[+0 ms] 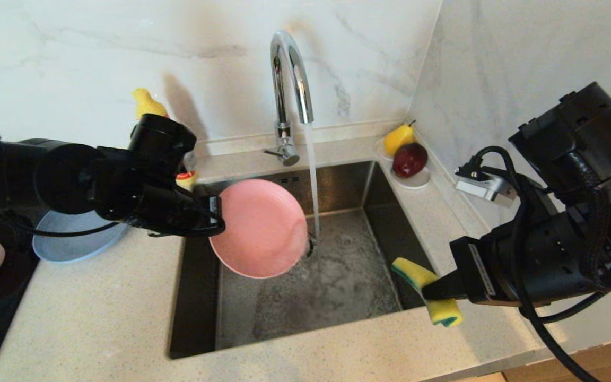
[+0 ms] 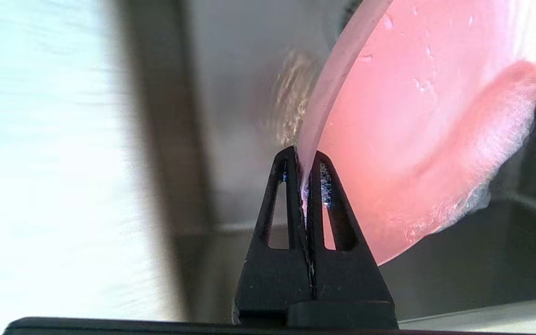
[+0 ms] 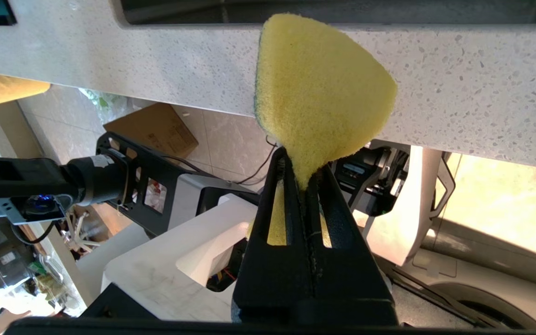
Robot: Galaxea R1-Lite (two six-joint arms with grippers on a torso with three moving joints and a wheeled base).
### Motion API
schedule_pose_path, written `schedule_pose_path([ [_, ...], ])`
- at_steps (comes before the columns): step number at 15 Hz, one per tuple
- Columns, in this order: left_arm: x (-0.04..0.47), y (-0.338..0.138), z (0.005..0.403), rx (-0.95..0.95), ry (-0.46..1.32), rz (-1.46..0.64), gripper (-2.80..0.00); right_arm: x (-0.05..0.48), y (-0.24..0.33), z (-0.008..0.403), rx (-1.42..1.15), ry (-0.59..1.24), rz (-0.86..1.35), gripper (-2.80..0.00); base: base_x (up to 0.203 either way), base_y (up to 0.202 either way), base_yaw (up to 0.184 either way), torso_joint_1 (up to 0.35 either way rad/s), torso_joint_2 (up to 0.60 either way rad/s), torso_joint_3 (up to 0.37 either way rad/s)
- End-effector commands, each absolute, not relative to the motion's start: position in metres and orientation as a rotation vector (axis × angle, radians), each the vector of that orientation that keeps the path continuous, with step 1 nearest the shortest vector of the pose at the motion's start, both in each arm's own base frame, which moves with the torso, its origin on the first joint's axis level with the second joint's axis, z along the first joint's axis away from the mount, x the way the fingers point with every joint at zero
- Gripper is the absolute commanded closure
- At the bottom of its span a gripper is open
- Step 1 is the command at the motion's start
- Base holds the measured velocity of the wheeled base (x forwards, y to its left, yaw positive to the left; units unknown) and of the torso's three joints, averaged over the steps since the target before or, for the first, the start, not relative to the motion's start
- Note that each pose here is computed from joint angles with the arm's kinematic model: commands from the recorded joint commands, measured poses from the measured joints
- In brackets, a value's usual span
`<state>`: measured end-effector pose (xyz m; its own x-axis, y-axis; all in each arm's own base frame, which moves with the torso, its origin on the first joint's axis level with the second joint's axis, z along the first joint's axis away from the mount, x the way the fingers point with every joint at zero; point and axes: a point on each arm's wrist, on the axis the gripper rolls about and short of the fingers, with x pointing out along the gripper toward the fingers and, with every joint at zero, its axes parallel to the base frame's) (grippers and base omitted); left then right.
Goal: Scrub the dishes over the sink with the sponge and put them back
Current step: Wash the plate
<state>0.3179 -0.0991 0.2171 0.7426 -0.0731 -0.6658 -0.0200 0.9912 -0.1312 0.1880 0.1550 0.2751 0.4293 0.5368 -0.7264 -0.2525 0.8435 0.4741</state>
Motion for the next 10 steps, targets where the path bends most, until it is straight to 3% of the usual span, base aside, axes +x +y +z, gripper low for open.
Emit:
schedule_pose_path([
  [1,0.291,-0.076,0.239,-0.117,0.636,-0.002,0.00,0.189,0.156,0.272,0.313,1.029,0.497,0.00,0.000,0.000,0.000,0.000,0.00,0.000],
  [10,0.254,-0.046,0.248,-0.050,0.244,0.000,0.00,0.193,0.159,0.270,0.316,1.026,0.499,0.00,0.000,0.000,0.000,0.000,0.00,0.000],
])
